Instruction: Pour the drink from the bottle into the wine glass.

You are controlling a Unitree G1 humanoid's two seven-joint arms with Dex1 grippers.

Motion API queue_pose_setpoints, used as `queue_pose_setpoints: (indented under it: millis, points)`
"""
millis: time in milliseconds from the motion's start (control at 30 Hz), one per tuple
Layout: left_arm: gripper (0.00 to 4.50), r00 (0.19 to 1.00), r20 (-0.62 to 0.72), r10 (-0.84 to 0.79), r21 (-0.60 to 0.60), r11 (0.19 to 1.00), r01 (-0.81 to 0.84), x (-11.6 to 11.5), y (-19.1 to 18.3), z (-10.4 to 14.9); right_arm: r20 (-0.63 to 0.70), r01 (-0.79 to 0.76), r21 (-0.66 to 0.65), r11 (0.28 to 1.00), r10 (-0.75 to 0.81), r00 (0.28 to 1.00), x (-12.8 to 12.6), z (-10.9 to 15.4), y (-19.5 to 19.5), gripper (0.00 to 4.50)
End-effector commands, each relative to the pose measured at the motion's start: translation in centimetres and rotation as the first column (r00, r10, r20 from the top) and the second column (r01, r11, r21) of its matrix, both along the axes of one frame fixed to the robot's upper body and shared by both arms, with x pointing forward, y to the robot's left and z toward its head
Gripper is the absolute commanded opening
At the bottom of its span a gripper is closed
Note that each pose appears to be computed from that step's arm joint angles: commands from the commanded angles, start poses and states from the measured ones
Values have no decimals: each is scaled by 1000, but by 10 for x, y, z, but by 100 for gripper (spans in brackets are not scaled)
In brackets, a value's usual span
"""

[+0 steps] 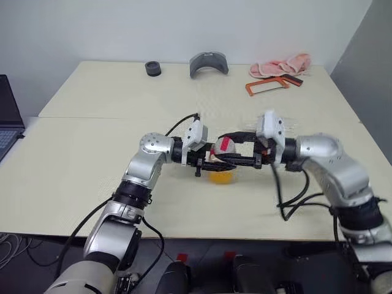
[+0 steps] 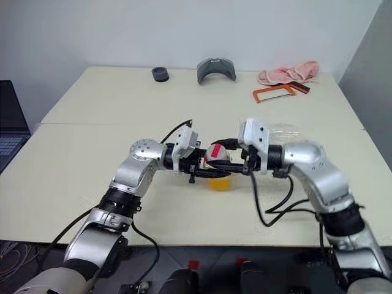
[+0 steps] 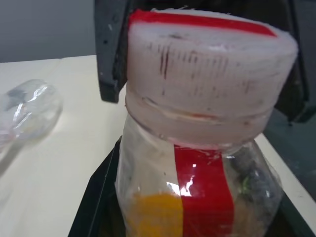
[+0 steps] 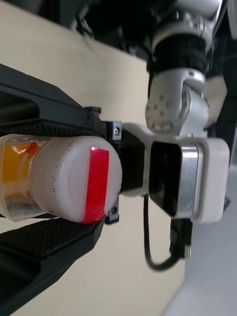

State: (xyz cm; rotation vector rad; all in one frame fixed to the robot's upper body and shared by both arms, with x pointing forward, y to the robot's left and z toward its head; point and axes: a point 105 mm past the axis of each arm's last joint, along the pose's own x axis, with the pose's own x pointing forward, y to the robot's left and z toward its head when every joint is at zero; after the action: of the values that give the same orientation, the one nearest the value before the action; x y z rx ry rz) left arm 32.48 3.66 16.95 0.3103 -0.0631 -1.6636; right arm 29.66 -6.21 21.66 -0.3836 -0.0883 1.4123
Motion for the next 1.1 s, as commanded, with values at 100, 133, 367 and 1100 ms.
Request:
queue_pose_setpoints:
  millis: [100,133,367,1100]
  points:
    - [174,999,43,4,-56,998,-2,-1,-2,20,-18,55,55,997,-54,998,4,7,-9,268]
    - [174,999,45,15,-62,998,-12,0,-2,19,-13,74,78,994,-73,997,2,10,-11,298]
    - [172,996,52,78,-112,991,-72,3,-3,20,37,188,169,967,-197,980,-21,19,-14,367]
    - [172,995,48,85,-106,991,-80,3,-5,11,110,432,232,871,-465,878,1,15,-22,367]
